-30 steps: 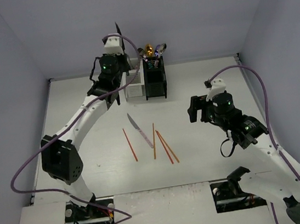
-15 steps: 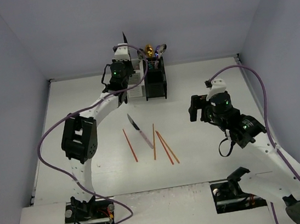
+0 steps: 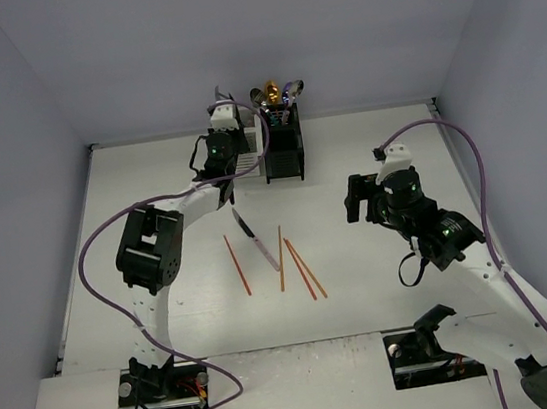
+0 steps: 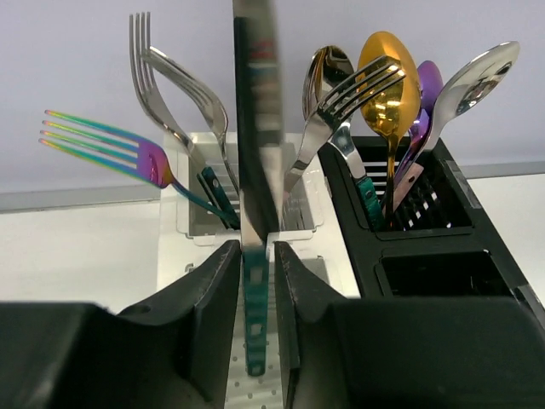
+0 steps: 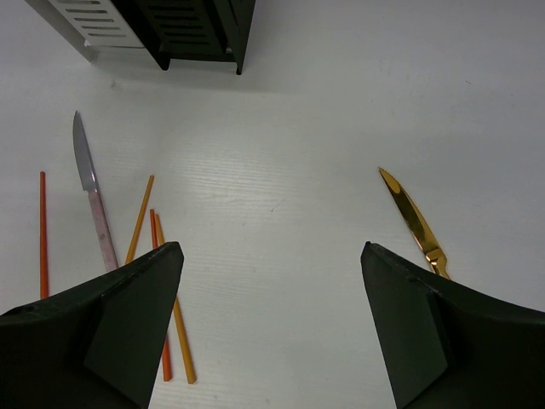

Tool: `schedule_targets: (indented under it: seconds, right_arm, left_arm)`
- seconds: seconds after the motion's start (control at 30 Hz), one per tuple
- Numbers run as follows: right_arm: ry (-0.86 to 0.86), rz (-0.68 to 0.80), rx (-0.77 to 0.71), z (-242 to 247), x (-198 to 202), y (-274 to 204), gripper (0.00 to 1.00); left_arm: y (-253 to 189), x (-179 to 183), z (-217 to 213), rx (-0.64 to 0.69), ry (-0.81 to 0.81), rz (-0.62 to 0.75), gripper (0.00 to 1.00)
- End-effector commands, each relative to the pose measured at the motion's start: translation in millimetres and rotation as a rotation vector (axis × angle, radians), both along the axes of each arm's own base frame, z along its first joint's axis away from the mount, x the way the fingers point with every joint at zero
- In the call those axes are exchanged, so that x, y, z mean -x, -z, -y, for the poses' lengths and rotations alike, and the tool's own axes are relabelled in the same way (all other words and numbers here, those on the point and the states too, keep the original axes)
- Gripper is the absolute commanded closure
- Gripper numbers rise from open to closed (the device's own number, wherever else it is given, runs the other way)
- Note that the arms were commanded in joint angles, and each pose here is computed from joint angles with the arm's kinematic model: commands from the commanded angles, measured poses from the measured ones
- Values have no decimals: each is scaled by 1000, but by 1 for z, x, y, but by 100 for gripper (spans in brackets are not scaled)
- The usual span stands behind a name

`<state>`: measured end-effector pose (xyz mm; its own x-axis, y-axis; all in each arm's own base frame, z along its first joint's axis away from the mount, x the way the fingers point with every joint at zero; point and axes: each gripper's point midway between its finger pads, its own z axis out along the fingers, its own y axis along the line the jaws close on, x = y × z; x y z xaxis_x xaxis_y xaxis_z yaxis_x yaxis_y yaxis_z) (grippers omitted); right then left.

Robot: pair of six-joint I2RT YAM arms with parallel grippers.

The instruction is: Sort the eating utensils into containers

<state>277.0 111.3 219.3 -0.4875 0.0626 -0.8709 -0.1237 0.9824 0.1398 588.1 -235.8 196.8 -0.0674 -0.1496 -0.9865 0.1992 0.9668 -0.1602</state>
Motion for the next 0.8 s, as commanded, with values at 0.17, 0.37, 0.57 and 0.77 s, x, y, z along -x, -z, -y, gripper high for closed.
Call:
schedule_targets:
  seconds: [0.17, 0.37, 0.57, 0.77]
  right_arm:
    - [-33, 58, -17, -1, 3, -13, 17]
    - [-56, 73, -15, -1, 6, -21, 16]
    - [-72, 75, -19, 0, 14, -25, 16]
    - [-80, 69, -60, -3, 21, -26, 15]
  left_arm:
    - [-111, 34, -6, 99, -40, 209, 57]
    - [-114, 87, -15, 95, -156, 66, 27]
    - [-68, 154, -21, 171, -232, -330, 22]
    - [8, 197, -19, 153, -264, -649, 22]
